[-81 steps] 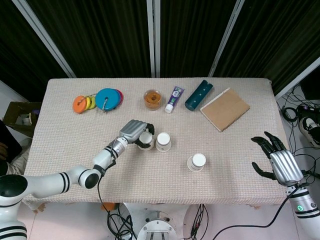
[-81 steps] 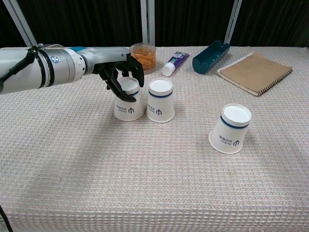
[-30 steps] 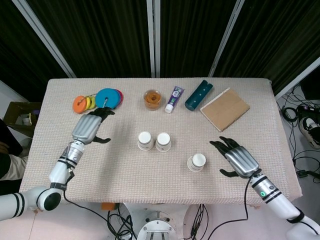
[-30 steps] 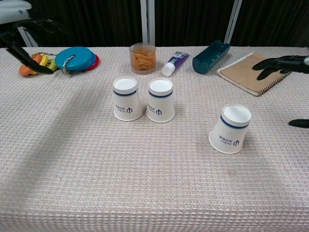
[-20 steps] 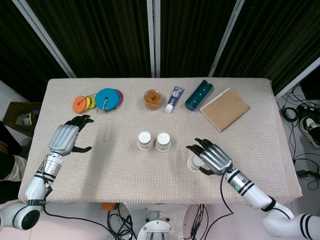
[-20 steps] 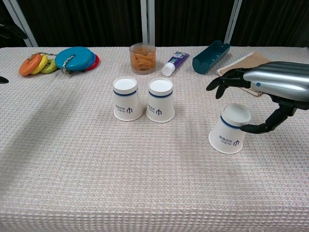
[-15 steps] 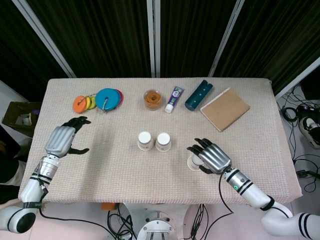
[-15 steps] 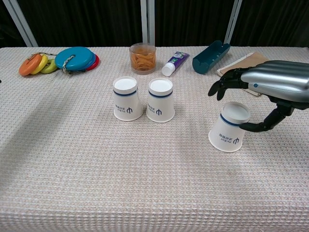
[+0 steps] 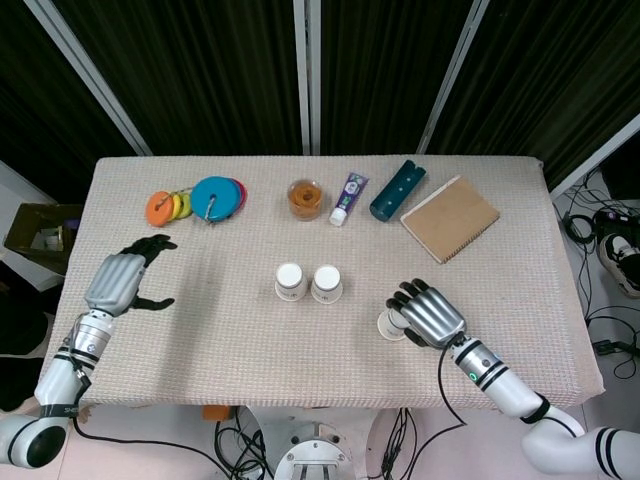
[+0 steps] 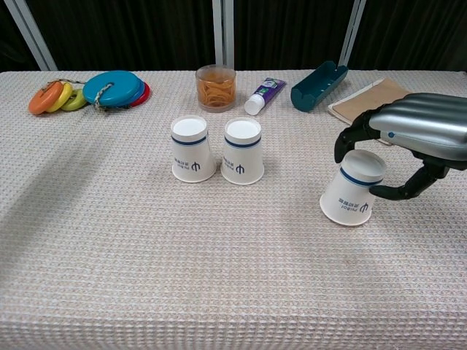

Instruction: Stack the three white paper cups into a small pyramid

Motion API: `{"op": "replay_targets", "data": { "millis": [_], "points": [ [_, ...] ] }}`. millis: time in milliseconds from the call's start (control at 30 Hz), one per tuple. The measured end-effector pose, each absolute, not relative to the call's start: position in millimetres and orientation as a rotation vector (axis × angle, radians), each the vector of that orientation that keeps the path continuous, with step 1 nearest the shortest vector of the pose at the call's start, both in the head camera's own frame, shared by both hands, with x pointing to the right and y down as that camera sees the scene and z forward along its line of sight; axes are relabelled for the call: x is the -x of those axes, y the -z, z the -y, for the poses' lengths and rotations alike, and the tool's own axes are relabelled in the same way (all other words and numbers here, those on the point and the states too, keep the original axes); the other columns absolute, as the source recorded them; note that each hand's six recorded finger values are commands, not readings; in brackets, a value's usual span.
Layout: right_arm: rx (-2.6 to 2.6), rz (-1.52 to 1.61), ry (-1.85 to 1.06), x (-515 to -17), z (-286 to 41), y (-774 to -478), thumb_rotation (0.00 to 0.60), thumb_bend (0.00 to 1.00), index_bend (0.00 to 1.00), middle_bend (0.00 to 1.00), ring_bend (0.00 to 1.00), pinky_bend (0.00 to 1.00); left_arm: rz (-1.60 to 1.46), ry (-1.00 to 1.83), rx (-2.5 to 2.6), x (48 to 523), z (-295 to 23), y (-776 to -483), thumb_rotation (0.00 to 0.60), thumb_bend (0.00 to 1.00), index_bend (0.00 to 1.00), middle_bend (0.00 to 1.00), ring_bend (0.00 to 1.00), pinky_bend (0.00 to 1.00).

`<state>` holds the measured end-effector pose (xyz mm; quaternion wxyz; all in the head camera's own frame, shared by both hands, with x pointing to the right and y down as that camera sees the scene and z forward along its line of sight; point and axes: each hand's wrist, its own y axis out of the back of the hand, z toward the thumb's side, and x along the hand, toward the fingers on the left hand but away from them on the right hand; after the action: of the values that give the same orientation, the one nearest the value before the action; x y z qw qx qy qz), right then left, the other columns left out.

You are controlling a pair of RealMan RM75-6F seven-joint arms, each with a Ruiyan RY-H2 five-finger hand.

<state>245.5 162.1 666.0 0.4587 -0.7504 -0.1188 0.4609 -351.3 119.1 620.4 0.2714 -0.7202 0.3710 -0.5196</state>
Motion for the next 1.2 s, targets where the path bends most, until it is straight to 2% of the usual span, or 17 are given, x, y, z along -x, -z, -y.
{"op": "replay_targets", "data": {
  "millis": [267, 433, 533, 700, 933, 1200],
  "points": [
    [1.839, 0.365, -1.043, -229.4, -141.4, -625.0, 0.600, 0.33, 0.41, 0.43, 0.23, 0.31, -0.999, 1.434, 1.902, 365.4, -123.0, -620.4, 0.600, 0.03, 0.23, 0.14, 0.14, 0.30],
    [1.799, 0.381, -0.922, -190.0, -107.9, -587.6, 0.600, 0.33, 0.42, 0.43, 0.23, 0.31, -0.979, 1.435, 1.863, 369.0, -130.1, -616.6, 0.600, 0.03, 0.23, 0.14, 0.14, 0.30],
    [1.794, 0.358, -0.895, -166.7, -92.4, -580.7, 0.600, 0.33, 0.43, 0.43, 0.23, 0.31, -0.981, 1.428, 1.856, 369.1, -135.2, -614.6, 0.600, 0.03, 0.23, 0.14, 0.14, 0.30],
    [1.795, 0.304, -0.886, -127.4, -73.8, -583.7, 0.600, 0.33, 0.43, 0.42, 0.23, 0.31, -1.001, 1.425, 1.859, 370.9, -142.6, -612.9, 0.600, 0.03, 0.23, 0.14, 0.14, 0.30],
    [1.805, 0.243, -0.919, -72.8, -59.9, -606.4, 0.600, 0.32, 0.43, 0.41, 0.23, 0.31, -1.026, 1.429, 1.866, 376.2, -148.8, -613.7, 0.600, 0.03, 0.23, 0.14, 0.14, 0.30],
    [1.805, 0.220, -0.976, -43.3, -53.2, -626.0, 0.600, 0.33, 0.43, 0.40, 0.23, 0.31, -1.018, 1.438, 1.873, 378.8, -154.7, -615.6, 0.600, 0.03, 0.23, 0.14, 0.14, 0.30]
  ]
}}
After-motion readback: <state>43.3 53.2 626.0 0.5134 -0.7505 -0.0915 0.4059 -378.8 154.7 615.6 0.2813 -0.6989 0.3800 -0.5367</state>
